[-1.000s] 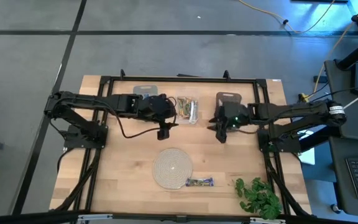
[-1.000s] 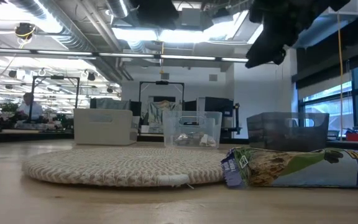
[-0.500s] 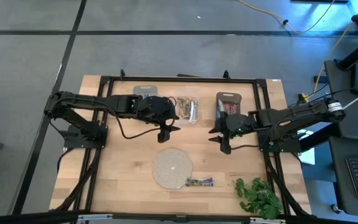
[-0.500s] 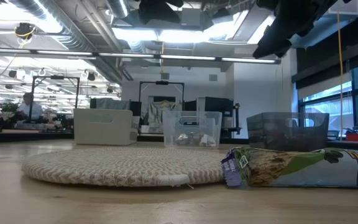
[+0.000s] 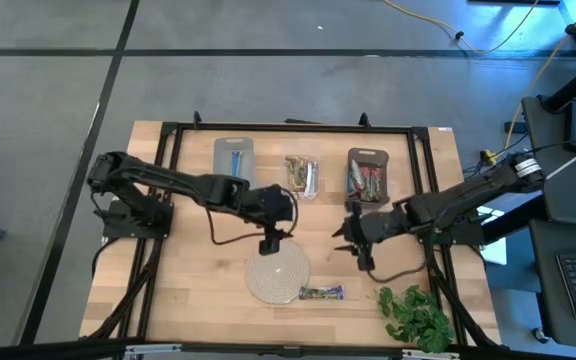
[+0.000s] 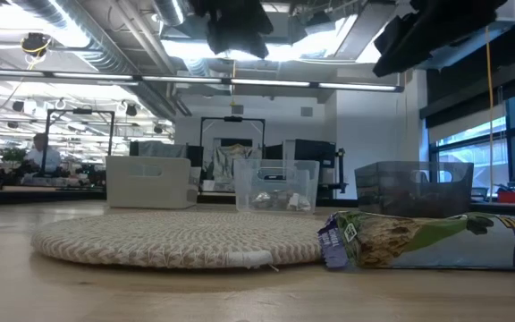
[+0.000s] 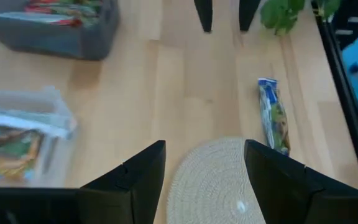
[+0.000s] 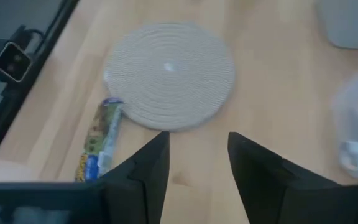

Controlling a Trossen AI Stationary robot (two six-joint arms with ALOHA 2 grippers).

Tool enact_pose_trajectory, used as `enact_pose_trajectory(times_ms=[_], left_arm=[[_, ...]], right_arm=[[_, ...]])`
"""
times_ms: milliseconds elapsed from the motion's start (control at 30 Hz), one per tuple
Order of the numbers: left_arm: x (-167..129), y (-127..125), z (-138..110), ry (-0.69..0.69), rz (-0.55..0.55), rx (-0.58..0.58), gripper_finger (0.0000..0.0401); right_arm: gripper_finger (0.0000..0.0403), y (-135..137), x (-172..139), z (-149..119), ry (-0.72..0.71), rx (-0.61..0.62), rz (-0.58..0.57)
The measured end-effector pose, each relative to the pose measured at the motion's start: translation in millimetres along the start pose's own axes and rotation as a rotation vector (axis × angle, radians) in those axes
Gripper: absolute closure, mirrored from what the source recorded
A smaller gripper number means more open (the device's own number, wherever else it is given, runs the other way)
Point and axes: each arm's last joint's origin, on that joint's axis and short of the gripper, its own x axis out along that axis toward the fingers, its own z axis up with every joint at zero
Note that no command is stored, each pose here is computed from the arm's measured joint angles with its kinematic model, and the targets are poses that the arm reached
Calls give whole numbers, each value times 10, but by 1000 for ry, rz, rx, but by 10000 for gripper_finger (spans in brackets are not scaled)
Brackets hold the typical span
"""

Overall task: Pick and place Granola Bars by type
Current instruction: Put the blue granola bar into the gray bin

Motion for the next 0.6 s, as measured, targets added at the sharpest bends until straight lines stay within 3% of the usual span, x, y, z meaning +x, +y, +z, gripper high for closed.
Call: enact_pose_trajectory(times_ms=[133, 300, 400, 467, 600], left_arm=[[177, -106, -90, 64, -10, 26, 190], [262, -254, -206, 144, -23, 46, 191], [267, -367, -242, 153, -40, 29, 191], [255, -450, -277, 166, -53, 40, 189], [232, -589, -317, 167, -80, 71, 190]], right_arm=[[237, 208, 214, -15, -5, -11, 49], [237, 441, 467, -56, -8, 113, 133], [237, 555, 563, 7, -72, 211, 265], [237, 635, 596, 78, -150, 214, 359], [237, 700, 681, 109, -204, 271, 403]])
